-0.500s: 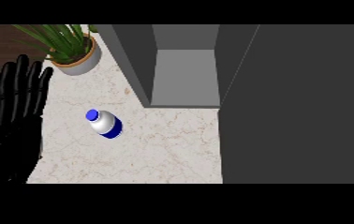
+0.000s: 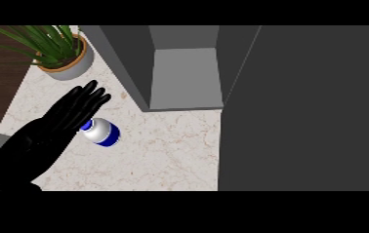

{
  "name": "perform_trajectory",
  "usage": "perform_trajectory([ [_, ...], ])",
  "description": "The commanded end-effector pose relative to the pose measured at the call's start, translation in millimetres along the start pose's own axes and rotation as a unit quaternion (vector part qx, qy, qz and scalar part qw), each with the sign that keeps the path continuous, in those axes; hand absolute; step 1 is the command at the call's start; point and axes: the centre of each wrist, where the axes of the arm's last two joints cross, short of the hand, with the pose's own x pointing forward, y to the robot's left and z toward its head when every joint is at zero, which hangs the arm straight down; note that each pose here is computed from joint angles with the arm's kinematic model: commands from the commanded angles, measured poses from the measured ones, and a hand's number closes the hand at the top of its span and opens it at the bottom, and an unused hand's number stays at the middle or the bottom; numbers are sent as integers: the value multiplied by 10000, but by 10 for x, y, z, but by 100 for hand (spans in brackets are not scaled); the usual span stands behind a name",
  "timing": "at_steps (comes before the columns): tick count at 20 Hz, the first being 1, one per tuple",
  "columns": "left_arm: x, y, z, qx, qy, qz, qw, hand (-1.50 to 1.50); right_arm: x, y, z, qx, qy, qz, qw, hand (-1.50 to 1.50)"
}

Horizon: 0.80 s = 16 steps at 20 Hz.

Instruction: Pick up the bottled water, place it into the cabinet and close the cabinet

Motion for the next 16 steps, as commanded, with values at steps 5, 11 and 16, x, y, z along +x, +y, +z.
perform_trajectory([
  [5, 81, 801, 545, -1001, 523, 761, 9907, -150, 336, 56, 520, 227, 724, -420, 9962, -150],
  [11, 318, 1298, 699, -1081, 800, 817, 9875, -150, 508, 22, 774, 123, 704, -255, 9971, -150],
  [16, 85, 1373, 915, -1027, 929, 737, 9876, -150, 575, 113, 773, 128, 671, -231, 9974, -150],
])
